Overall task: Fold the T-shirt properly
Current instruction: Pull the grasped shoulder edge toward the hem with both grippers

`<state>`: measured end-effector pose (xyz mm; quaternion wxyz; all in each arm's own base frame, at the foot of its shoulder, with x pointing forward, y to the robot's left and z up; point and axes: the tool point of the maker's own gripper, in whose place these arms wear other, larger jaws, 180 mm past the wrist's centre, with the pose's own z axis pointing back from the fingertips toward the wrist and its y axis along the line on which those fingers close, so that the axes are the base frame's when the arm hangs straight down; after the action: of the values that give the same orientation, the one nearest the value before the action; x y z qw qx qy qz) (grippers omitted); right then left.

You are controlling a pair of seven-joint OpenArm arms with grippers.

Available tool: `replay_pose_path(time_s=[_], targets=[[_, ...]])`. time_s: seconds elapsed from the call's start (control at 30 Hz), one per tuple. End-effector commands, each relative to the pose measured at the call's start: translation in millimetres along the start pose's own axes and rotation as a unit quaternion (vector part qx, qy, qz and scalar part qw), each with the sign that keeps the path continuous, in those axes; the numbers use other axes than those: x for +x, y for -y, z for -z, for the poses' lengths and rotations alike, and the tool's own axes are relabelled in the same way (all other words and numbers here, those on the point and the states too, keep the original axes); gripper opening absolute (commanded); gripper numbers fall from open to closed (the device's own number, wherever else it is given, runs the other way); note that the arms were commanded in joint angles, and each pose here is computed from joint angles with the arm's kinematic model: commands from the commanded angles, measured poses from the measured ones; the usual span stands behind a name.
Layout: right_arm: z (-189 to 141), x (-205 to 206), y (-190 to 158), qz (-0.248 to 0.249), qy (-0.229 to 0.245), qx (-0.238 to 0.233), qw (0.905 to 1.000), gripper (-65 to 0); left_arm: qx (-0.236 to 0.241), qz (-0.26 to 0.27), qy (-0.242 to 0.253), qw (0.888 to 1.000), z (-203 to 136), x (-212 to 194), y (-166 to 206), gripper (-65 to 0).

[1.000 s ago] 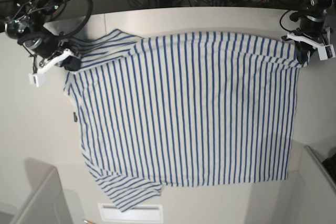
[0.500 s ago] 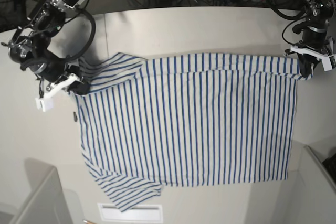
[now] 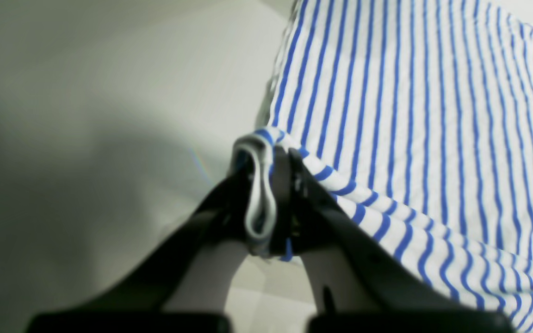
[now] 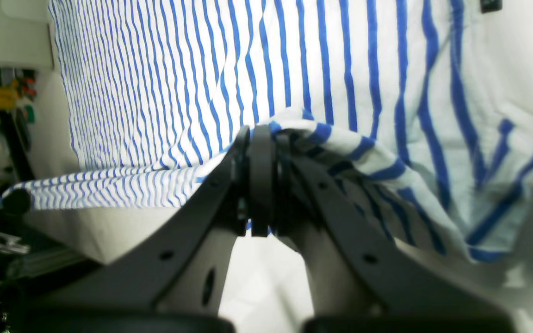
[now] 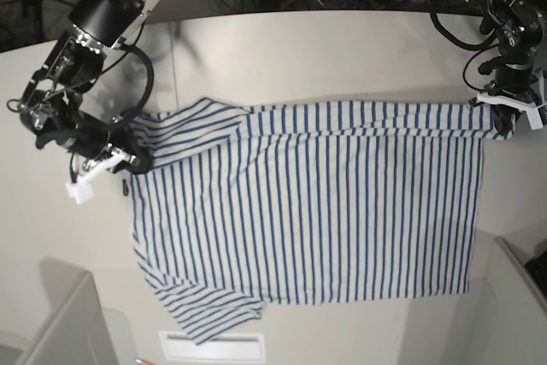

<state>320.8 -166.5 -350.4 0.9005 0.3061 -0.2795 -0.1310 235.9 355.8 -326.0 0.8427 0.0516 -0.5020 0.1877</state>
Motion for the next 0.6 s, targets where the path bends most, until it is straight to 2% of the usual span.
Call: replay_pose_path(time_s=[0.0,0.23,0.57], targets=[[-5,23,-7,-0.016,0.027,0.008,0.9995,-65.0,-0.005,0.004,0.035,0.999,1,23,3,-65.0],[-4,50,0,-0.012,0.029,0.010,0.9995,-65.0,-0.050,0.032,0.024,0.998,11,22,34,-65.0],[14,66,8,0.017,0.021,0.024,0.9993,-65.0,-0.051,0.034,0.032,0.998,17,30,38,-65.0]])
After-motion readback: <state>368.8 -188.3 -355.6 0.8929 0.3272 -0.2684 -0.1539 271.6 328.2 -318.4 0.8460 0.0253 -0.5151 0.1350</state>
